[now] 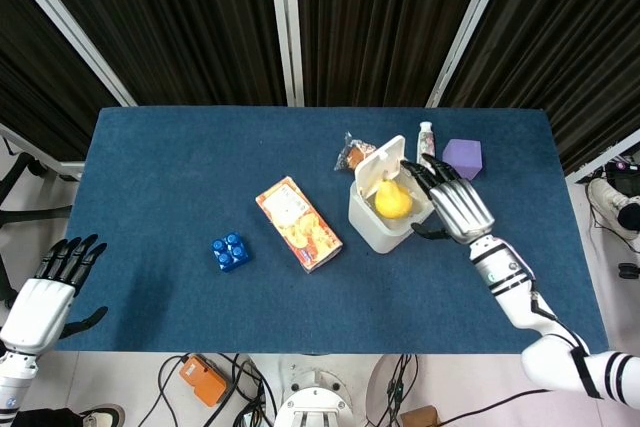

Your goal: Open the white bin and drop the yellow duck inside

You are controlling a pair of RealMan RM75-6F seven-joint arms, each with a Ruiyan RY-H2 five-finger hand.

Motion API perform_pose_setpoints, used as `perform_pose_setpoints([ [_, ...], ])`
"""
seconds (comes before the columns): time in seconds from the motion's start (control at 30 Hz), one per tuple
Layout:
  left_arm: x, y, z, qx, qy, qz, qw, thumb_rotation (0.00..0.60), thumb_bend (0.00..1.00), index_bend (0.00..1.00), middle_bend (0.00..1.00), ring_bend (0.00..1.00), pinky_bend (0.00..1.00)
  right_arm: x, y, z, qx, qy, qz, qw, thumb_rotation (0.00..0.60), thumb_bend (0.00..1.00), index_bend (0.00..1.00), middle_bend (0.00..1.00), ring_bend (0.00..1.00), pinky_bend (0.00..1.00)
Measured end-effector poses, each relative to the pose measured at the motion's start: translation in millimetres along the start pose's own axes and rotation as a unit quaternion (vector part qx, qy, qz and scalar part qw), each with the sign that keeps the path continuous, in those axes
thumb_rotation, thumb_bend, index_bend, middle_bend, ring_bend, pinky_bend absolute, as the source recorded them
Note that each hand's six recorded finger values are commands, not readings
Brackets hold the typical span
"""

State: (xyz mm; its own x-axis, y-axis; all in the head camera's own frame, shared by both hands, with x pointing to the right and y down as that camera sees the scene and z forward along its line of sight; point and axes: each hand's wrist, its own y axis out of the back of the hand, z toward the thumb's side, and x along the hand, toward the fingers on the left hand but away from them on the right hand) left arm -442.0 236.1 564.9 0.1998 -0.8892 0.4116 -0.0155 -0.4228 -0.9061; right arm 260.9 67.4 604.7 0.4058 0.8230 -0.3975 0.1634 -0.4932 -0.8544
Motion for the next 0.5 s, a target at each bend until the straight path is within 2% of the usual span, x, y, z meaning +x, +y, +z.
perform_pose_setpoints([
  [0.23, 0.6, 0.1, -0.2, 0.000, 0.004, 0.001, 1.0000, 0.600, 0.14, 0.00, 0.00, 0.00, 0.03, 31.0, 10.3, -7.7, 0.008, 0.001, -0.015, 0.9999, 0.600, 0.24, 0.00, 0.02, 0.00, 0.10],
  [0.33, -0.9, 2.4, -0.3, 0.000, 0.004, 0.007, 1.0000, 0.600, 0.14, 0.00, 0.00, 0.00, 0.03, 54.7, 12.2, -13.8, 0.016, 0.000, -0.032, 0.9994, 0.600, 0.24, 0.00, 0.00, 0.00, 0.08],
  [0.4, -2.3, 4.0, -1.2, -0.002, 0.005, 0.011, 0.9999, 0.600, 0.14, 0.00, 0.00, 0.00, 0.03, 81.1, 9.5, -24.0, 0.030, -0.013, -0.042, 0.9985, 0.600, 0.24, 0.00, 0.00, 0.00, 0.02],
  [0.5, -3.2, 4.7, -1.6, -0.001, 0.005, 0.014, 0.9999, 0.600, 0.14, 0.00, 0.00, 0.00, 0.03, 130.5, 0.8, -43.8, 0.065, -0.054, -0.056, 0.9948, 0.600, 0.24, 0.00, 0.00, 0.00, 0.00],
])
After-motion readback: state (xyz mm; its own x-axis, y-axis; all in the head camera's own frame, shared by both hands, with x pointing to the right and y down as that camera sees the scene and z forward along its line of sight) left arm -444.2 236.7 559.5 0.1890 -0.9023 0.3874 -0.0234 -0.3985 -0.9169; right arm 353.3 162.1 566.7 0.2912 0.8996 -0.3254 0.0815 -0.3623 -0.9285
